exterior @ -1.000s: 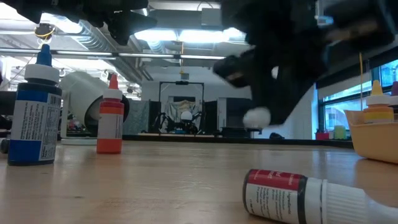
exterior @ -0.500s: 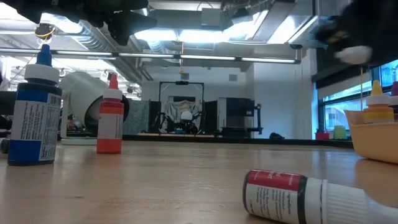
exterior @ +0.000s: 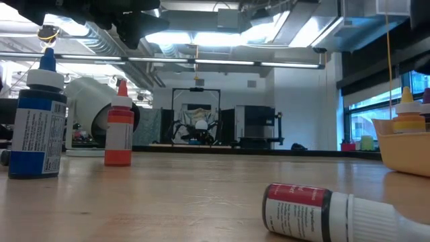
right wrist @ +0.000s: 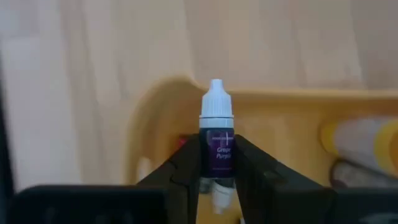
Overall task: Pick & Place food coloring
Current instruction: Put the small purple food coloring bottle into the yellow bin, then put the large orange food coloring bottle into the yellow bin
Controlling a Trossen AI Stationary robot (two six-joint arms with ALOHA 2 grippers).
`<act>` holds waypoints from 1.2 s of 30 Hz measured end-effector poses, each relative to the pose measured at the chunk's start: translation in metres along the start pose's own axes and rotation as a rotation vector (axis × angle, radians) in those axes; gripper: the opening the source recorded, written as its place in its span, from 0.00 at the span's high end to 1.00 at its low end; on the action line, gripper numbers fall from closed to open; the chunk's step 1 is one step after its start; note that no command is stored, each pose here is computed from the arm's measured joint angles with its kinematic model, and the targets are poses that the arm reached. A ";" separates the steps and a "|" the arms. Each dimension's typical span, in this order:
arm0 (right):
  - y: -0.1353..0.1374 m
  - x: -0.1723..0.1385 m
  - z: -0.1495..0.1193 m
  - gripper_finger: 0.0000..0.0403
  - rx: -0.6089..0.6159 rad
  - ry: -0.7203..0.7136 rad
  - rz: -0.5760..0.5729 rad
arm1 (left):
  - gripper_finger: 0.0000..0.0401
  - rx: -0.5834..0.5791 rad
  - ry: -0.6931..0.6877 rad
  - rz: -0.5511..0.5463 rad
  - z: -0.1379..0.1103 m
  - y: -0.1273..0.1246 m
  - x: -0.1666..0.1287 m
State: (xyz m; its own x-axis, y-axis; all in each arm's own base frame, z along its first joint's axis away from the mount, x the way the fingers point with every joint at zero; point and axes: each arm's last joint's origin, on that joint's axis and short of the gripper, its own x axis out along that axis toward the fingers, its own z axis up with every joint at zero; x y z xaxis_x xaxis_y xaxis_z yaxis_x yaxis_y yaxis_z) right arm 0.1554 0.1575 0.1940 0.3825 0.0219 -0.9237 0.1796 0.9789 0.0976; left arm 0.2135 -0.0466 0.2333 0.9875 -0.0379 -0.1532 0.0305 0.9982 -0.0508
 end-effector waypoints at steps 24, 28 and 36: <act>0.000 0.010 -0.012 0.79 0.127 0.158 -0.004 | 0.44 0.000 0.000 0.000 0.000 0.000 0.000; 0.000 0.010 -0.012 0.76 0.140 0.161 -0.006 | 0.43 0.000 0.000 0.000 0.000 0.000 0.000; 0.000 0.010 -0.013 0.65 0.153 0.184 0.001 | 0.43 0.000 0.000 0.000 0.000 0.000 0.000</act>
State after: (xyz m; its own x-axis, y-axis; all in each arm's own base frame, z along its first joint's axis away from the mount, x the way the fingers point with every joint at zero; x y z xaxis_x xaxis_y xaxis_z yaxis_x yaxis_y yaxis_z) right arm 0.1478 0.1606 0.1802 0.2139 0.0733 -0.9741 0.3195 0.9371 0.1407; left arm 0.2135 -0.0466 0.2333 0.9875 -0.0379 -0.1532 0.0304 0.9982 -0.0512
